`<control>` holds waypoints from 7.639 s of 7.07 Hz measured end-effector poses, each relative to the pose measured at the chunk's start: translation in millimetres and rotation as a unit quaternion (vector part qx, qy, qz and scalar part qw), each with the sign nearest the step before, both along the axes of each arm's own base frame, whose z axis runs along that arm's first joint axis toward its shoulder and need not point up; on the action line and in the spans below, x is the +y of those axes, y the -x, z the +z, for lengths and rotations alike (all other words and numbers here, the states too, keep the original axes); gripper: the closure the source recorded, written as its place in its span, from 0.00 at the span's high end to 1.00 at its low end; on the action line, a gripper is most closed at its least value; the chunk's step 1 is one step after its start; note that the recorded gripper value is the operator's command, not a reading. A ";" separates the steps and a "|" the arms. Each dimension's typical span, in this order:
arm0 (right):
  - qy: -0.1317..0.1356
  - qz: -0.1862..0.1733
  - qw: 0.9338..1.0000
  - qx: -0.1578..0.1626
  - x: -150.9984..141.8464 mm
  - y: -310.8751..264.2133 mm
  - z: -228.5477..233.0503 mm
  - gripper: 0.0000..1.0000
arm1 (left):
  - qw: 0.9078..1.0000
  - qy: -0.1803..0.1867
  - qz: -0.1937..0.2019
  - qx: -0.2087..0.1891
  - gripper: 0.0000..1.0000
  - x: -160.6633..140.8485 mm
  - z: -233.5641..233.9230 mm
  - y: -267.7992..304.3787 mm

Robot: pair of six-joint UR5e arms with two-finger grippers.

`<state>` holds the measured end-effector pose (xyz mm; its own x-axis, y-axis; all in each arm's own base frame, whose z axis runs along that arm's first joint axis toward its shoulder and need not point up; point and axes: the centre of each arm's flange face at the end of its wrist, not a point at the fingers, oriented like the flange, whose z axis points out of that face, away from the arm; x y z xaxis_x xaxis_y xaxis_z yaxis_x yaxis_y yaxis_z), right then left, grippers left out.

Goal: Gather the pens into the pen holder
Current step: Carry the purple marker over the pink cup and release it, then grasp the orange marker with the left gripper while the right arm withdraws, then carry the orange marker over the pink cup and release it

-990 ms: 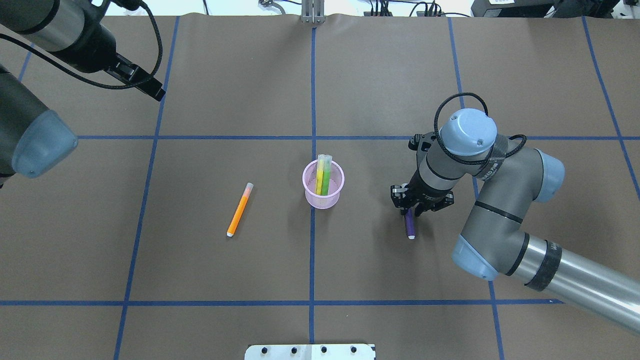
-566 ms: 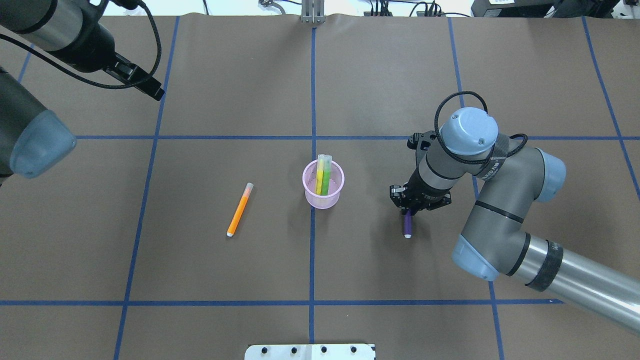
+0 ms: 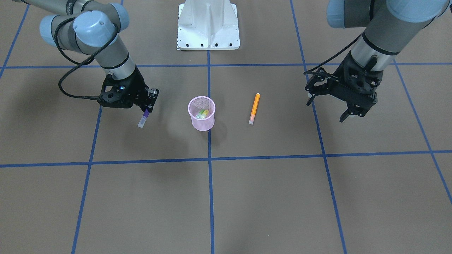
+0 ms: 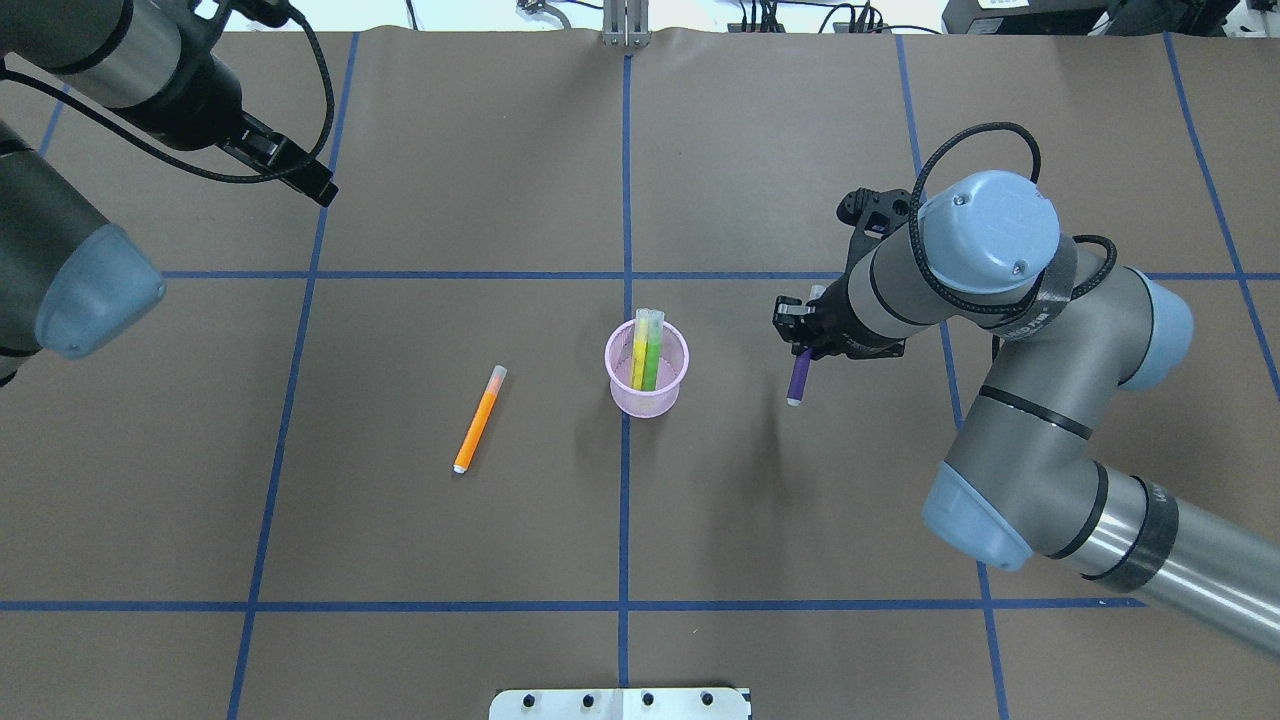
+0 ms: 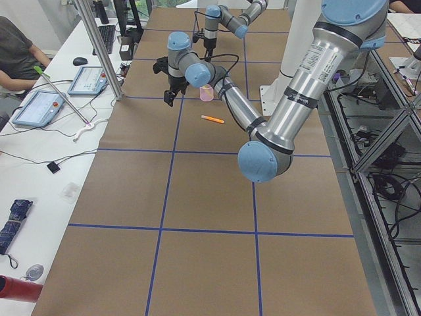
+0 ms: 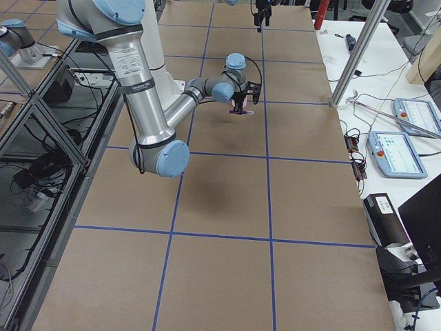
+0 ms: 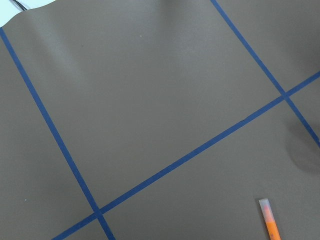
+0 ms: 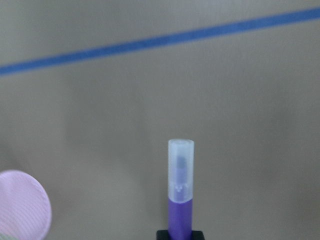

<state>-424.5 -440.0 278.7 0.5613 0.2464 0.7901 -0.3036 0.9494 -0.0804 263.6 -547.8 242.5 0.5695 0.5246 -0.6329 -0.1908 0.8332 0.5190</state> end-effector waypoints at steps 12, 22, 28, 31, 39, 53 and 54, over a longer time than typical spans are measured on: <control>-0.051 0.185 0.980 0.059 67.2 73.4 -107.3 1.00 | 0.998 0.050 0.028 0.001 0.98 22.2 -5.0 -75.5; -0.019 -0.143 0.989 0.046 -105.6 -269.1 115.5 1.00 | 0.973 0.153 0.105 -0.134 0.79 72.5 30.4 -292.7; -0.017 -0.141 0.989 0.046 -105.2 -271.1 116.5 1.00 | 0.971 0.160 0.109 -0.142 0.58 74.0 38.1 -301.2; -0.017 -0.139 0.989 0.045 -105.1 -271.6 116.0 1.00 | 0.970 0.161 0.110 -0.143 0.00 73.9 39.7 -302.1; -0.018 -0.130 0.990 0.044 -108.6 -283.7 115.0 1.00 | 0.995 0.079 0.010 -0.066 0.00 73.9 -99.2 -256.0; -0.019 -0.122 0.991 0.045 -111.2 -294.0 115.0 1.00 | 0.990 -0.054 -0.132 0.010 0.88 127.1 -176.8 -308.7; -0.021 -0.121 0.991 0.047 -114.6 -301.8 119.6 1.00 | 0.988 -0.055 -0.142 0.012 0.88 118.7 -179.9 -290.3</control>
